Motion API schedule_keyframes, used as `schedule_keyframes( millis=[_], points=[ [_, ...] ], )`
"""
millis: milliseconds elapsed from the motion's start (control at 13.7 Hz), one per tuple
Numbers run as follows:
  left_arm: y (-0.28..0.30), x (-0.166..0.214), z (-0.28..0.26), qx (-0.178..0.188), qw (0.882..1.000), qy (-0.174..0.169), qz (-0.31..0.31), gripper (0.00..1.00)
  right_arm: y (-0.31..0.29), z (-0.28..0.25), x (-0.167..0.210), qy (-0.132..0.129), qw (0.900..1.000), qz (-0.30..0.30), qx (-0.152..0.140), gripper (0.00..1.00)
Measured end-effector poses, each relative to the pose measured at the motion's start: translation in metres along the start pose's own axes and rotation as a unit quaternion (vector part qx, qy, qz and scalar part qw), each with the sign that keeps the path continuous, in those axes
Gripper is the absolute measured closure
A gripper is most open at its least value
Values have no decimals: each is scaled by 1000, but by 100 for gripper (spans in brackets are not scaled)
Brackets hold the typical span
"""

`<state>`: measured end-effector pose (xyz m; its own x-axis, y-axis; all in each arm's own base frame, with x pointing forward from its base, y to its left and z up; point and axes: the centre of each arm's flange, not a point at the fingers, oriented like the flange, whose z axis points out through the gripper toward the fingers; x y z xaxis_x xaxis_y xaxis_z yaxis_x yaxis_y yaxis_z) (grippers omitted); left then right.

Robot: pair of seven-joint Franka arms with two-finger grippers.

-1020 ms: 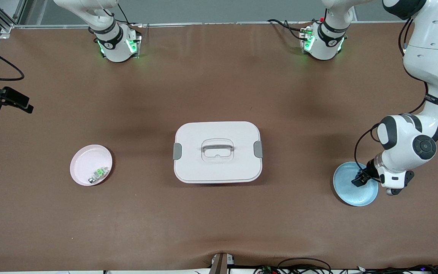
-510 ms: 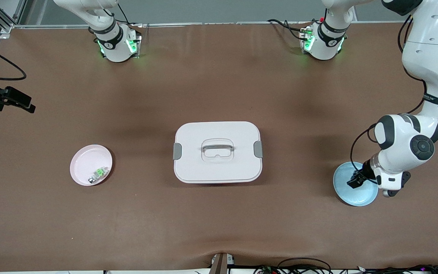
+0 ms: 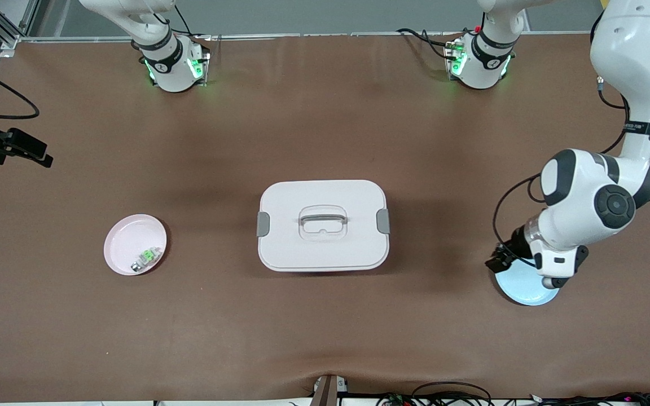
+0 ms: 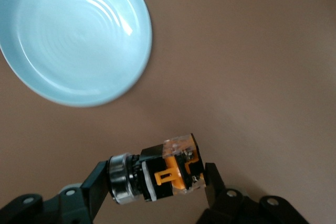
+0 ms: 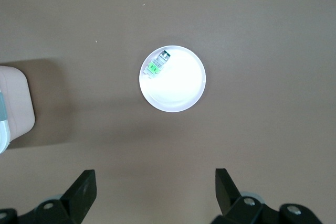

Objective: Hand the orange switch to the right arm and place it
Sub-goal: 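Lift the orange switch and carry it over the white box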

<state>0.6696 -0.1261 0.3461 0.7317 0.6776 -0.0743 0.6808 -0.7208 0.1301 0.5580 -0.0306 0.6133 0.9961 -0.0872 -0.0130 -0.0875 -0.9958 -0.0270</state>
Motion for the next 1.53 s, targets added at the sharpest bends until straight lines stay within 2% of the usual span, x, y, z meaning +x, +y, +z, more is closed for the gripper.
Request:
schedule_keyframes(
  millis=[219, 510, 729, 948, 1166, 1312, 1531],
  points=[
    [46, -48, -32, -34, 999, -21, -29, 22, 1, 0, 0, 0, 1000, 1, 0, 0],
    [86, -102, -65, -88, 991, -86, -46, 22, 4, 0, 0, 0, 1000, 3, 0, 0],
    [118, -156, -81, -110, 984, -129, -59, 22, 8, 2, 1, -2, 1000, 7, 0, 0],
    [152, -216, -99, -123, 980, -145, -56, 22, 20, 9, 5, -7, 1000, 18, 0, 0],
    [174, -263, -102, -134, 978, -158, -24, 22, 26, 35, 18, -28, 999, 23, -2, 0],
    [184, -284, -95, -143, 976, -165, -12, 22, 27, 51, 31, -25, 999, 23, -2, 0],
    [194, -293, -78, -160, 972, -172, -14, 22, 28, 61, 41, -17, 1000, 2, -4, 0]
  ],
)
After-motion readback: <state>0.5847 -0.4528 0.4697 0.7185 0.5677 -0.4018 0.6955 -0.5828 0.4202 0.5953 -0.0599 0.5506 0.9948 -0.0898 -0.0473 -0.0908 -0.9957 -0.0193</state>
